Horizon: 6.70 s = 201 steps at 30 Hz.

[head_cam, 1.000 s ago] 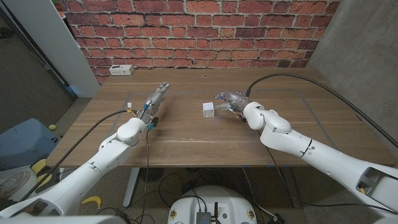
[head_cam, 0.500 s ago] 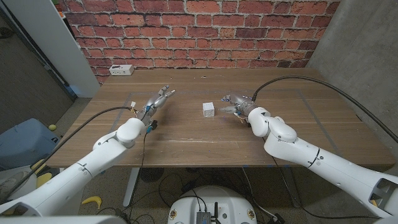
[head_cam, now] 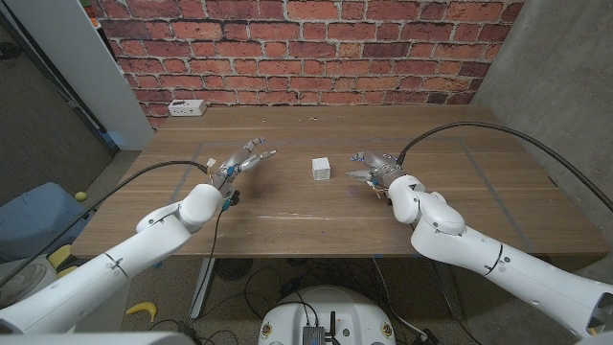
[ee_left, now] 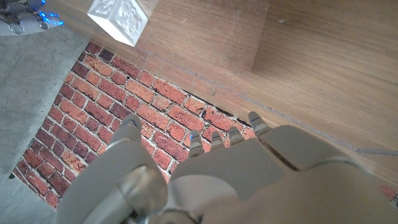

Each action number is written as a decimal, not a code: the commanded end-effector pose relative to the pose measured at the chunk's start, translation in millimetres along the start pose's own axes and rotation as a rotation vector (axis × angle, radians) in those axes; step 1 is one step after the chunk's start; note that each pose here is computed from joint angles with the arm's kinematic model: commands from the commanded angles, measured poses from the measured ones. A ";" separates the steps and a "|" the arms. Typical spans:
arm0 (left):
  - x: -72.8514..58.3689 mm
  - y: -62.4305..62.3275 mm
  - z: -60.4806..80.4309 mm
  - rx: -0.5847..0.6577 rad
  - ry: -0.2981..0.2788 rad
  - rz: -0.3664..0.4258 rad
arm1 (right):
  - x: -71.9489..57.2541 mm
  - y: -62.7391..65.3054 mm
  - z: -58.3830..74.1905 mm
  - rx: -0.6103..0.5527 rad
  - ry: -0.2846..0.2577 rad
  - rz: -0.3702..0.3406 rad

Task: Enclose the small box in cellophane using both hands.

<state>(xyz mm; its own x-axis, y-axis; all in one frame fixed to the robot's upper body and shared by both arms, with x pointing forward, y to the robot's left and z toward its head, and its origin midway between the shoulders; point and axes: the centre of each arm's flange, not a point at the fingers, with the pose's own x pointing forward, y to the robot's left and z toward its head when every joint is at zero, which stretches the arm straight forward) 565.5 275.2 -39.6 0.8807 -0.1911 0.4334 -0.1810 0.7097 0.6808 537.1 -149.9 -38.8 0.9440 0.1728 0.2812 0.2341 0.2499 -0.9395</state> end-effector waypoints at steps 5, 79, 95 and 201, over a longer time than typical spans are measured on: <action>-20.1 0.4 19.6 0.210 0.009 -0.037 | -31.3 7.8 -8.1 0.019 0.083 -0.020; -83.1 -27.3 81.9 0.766 -0.053 -0.220 | -155.1 52.2 -18.8 -0.138 0.481 0.070; -83.8 -27.4 80.0 0.758 -0.040 -0.223 | -149.7 59.9 -16.1 -0.225 0.523 0.176; -123.1 -65.9 66.5 1.085 0.255 -0.352 | -111.5 77.3 -10.2 -0.255 0.170 -0.730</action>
<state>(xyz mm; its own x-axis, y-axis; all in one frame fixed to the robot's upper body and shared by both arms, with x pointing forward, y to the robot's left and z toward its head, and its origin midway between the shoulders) 436.6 205.8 -91.5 0.9958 -0.0882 0.0237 -0.0470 -0.2717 0.9612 453.4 -158.8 -147.4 0.5579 -0.1071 0.8230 0.8278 0.0019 -0.5610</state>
